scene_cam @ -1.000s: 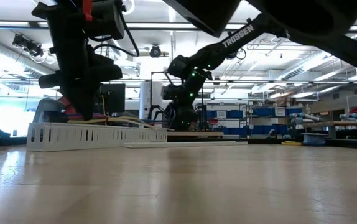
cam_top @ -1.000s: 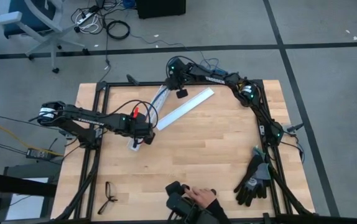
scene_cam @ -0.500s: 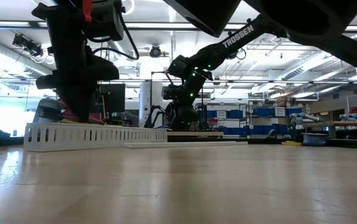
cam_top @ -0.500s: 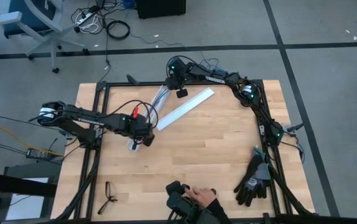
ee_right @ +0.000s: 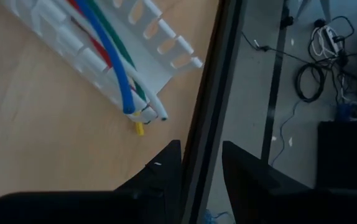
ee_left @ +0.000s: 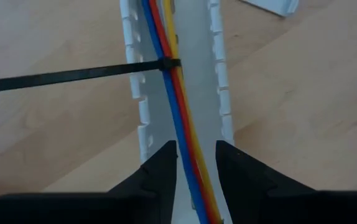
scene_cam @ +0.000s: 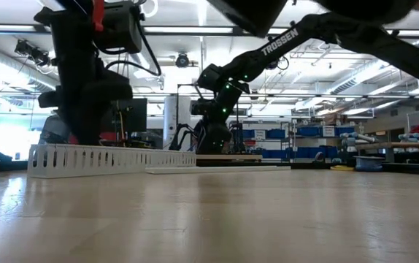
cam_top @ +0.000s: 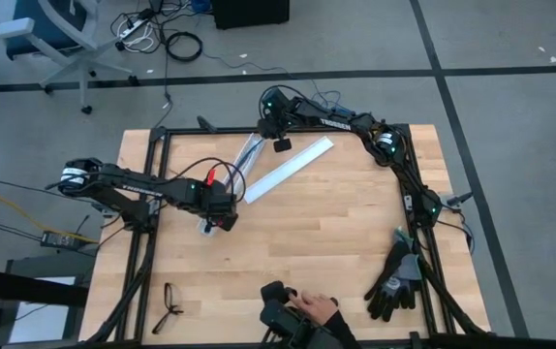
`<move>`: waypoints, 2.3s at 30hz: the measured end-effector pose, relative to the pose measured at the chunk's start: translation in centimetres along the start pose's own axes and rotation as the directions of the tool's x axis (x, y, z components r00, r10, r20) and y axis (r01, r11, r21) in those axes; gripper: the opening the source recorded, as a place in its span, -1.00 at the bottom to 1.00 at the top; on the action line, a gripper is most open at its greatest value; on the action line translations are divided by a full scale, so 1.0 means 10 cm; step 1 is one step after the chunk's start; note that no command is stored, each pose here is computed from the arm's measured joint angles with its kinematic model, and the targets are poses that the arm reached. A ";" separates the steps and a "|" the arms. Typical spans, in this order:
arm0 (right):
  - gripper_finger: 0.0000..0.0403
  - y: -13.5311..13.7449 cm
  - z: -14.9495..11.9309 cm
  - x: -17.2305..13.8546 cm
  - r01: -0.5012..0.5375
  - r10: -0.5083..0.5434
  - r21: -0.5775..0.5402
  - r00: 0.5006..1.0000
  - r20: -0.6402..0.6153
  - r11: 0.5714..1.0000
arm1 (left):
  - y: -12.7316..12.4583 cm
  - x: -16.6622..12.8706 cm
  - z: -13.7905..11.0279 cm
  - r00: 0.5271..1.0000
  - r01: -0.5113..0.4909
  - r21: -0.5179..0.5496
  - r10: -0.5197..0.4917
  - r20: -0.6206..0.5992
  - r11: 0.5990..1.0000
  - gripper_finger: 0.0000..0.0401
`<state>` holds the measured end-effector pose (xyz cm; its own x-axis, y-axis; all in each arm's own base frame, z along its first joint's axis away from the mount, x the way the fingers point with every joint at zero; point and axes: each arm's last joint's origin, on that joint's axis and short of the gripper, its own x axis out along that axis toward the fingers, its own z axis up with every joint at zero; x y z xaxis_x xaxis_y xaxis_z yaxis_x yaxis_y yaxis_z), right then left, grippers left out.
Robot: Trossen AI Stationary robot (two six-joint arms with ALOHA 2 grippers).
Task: Ziptie cables
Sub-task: Put the ziptied cable wires into the white cable duct
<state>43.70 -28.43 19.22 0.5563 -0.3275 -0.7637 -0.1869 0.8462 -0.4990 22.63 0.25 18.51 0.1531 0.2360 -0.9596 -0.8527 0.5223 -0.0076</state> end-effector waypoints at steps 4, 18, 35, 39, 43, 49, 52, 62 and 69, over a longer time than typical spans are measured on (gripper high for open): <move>-0.49 -0.06 0.03 -0.14 0.016 -0.017 0.039 1.000 0.016 0.999 | -0.03 -0.05 0.03 1.000 0.014 0.020 -0.014 0.009 1.000 -0.39; -0.51 -0.25 -0.34 -0.92 -0.221 0.256 0.505 0.967 0.001 0.834 | -0.03 -0.17 0.13 0.977 -0.102 0.005 0.099 0.186 0.995 -0.39; -0.99 0.76 -0.54 -0.57 -0.334 0.559 0.634 0.807 -0.190 0.698 | -0.14 -0.23 -0.01 0.948 -0.108 0.030 0.094 0.304 0.994 -0.39; -1.00 1.04 -0.42 -0.72 -0.261 0.427 0.623 0.894 -0.131 0.737 | -0.17 -0.25 -0.07 0.940 -0.105 0.031 0.089 0.329 0.994 -0.39; -1.00 1.36 -0.38 -1.03 -0.220 0.339 0.651 0.939 -0.062 0.727 | -0.19 -0.27 -0.10 0.929 -0.112 0.043 0.089 0.360 0.993 -0.39; -1.00 2.00 -0.57 -1.47 -0.126 0.248 0.715 0.966 -0.069 0.688 | -0.16 -0.28 -0.09 0.876 -0.189 0.035 0.152 0.458 0.981 -0.39; -1.00 2.30 -0.69 -1.61 -0.141 0.218 0.745 0.976 -0.006 0.652 | -0.11 -0.28 -0.04 0.838 -0.243 0.007 0.206 0.505 0.970 -0.39; -1.00 2.86 -0.93 -1.83 -0.231 0.187 0.801 0.971 0.150 0.553 | 0.20 0.05 0.45 0.856 -0.256 -0.082 0.265 0.444 0.963 -0.45; -1.00 2.89 -0.90 -1.84 -0.221 0.160 0.790 0.975 0.157 0.571 | 0.54 0.30 0.89 0.885 -0.094 -0.091 0.125 0.449 0.991 -0.55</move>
<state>20.77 -1.69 15.16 0.6391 -0.1180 -0.7601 0.4103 0.8881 0.2071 22.93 11.08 18.10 0.2531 0.6418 -0.7239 -0.9051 0.4213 0.0570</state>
